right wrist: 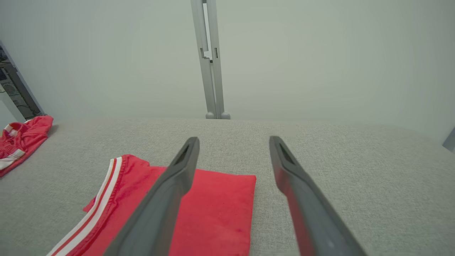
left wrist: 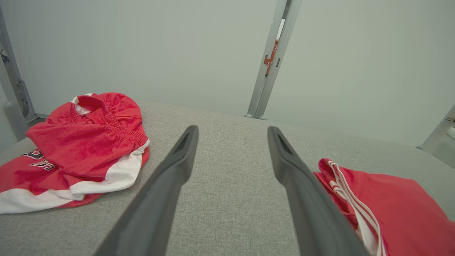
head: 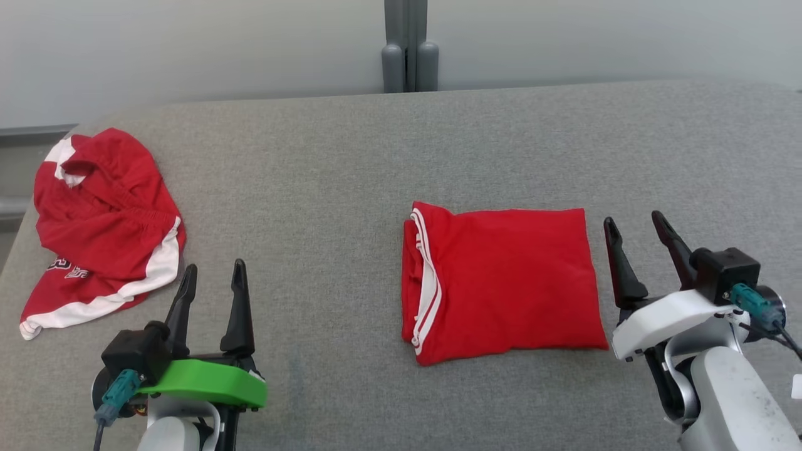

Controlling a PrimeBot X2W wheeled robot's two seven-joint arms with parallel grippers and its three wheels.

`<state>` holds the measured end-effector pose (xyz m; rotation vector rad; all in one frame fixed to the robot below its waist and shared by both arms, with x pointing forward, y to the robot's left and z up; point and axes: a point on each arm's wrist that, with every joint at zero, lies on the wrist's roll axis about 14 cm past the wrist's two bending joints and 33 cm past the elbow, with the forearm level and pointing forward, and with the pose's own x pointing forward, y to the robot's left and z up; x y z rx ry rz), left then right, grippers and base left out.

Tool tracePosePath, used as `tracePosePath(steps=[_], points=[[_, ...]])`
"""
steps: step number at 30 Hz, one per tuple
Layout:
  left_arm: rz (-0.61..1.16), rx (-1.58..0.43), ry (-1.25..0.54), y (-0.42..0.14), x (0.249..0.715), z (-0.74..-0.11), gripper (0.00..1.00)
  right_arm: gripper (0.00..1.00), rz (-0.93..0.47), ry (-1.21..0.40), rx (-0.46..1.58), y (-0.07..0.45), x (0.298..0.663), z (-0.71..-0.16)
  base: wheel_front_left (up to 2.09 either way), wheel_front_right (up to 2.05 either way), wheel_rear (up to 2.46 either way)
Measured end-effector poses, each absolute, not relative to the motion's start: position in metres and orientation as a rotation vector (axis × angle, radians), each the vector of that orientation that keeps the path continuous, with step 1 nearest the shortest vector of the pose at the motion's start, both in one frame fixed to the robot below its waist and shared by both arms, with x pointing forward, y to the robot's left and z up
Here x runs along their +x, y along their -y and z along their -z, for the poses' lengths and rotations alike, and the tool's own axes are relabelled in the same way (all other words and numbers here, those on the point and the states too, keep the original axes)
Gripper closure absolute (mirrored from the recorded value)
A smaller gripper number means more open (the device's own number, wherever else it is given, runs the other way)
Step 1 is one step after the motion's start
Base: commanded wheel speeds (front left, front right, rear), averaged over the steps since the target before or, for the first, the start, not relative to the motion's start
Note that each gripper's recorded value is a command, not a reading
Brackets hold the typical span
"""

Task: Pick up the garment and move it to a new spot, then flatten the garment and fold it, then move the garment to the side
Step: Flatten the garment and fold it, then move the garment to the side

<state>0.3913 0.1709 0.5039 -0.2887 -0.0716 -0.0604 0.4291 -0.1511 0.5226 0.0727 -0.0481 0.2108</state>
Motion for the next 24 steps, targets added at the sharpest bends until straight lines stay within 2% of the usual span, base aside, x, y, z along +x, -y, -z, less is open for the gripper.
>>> tracePosePath(steps=[8,24], points=[[0.103,-0.295,0.052,-0.155,0.386,-0.501,0.00,0.00,-0.147,0.055,0.061,0.171,0.413,-0.517,0.00,0.00,0.00],[0.098,-0.288,0.049,-0.157,0.392,-0.500,0.00,0.00,-0.098,0.052,0.100,0.182,0.411,-0.511,0.00,0.00,0.00]])
